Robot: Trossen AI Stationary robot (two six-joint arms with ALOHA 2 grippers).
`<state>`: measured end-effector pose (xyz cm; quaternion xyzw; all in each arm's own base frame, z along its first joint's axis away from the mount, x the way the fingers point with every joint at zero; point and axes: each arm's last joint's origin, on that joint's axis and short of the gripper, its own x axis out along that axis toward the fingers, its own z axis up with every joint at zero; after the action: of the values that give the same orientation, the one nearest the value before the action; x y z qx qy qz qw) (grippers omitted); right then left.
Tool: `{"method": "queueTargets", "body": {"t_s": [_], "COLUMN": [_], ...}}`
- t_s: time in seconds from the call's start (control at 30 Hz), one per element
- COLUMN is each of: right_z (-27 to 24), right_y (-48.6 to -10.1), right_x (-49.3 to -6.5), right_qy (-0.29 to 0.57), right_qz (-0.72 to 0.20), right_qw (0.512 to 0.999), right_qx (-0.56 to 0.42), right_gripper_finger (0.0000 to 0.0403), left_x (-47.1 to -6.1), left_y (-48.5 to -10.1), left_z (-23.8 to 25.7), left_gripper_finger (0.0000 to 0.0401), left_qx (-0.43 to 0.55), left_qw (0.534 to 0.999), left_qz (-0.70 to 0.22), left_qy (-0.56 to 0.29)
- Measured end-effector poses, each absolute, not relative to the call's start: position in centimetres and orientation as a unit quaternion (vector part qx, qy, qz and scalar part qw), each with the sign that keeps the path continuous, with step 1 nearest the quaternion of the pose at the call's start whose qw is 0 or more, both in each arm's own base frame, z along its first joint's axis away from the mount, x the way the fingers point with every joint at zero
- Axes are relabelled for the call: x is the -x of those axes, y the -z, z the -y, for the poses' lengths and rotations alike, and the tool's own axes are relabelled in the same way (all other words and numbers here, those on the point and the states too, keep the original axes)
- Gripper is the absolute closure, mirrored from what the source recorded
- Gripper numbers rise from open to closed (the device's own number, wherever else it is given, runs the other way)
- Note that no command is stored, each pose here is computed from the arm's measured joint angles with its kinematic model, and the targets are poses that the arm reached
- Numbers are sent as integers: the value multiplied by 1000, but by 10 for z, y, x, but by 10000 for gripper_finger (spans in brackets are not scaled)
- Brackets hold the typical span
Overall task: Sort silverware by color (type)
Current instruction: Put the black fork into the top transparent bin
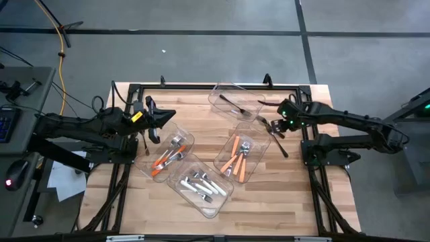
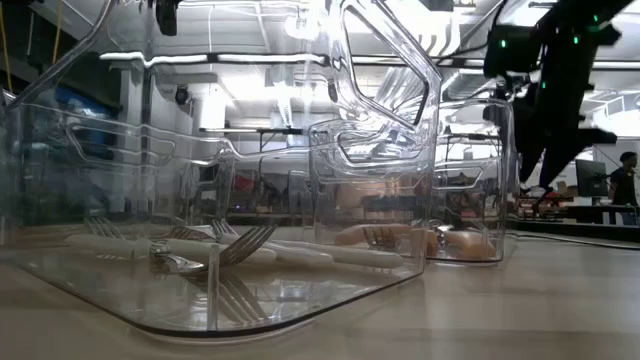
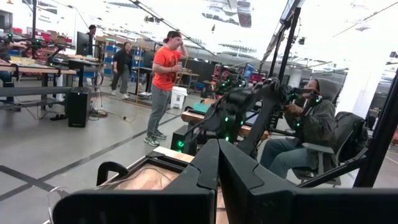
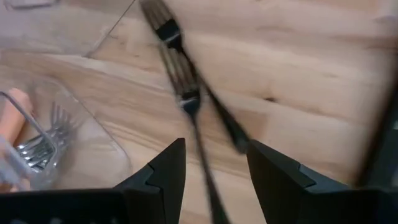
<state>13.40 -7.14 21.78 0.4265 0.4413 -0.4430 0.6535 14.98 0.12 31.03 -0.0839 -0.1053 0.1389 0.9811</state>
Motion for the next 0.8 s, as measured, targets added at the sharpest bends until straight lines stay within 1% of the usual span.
{"method": "queueTargets", "body": {"t_s": [0.1, 0.2, 0.33, 0.43, 0.63, 0.8], "right_z": [72, 74, 78, 81, 85, 89], "right_y": [-197, -185, -171, -163, -150, -141], "right_x": [-135, -137, -134, -134, -139, -145], "right_qy": [432, 436, 462, 472, 479, 480], "right_qz": [-426, -398, -398, -415, -453, -468], "right_qw": [661, 666, 647, 629, 615, 614], "right_qx": [-443, -457, -458, -458, -432, -417], "right_gripper_finger": [249, 249, 249, 249, 249, 249], "left_x": [-150, -150, -150, -150, -150, -150], "left_y": [-310, -310, -310, -310, -310, -310], "left_z": [-1, -1, -1, -1, -2, -2], "left_gripper_finger": [400, 400, 400, 401, 401, 401], "left_qx": [84, 88, 97, 97, 110, 110], "left_qw": [981, 981, 980, 979, 978, 977], "left_qz": [105, 106, 108, 108, 110, 110], "left_qy": [-139, -138, -138, -140, -142, -146]}}
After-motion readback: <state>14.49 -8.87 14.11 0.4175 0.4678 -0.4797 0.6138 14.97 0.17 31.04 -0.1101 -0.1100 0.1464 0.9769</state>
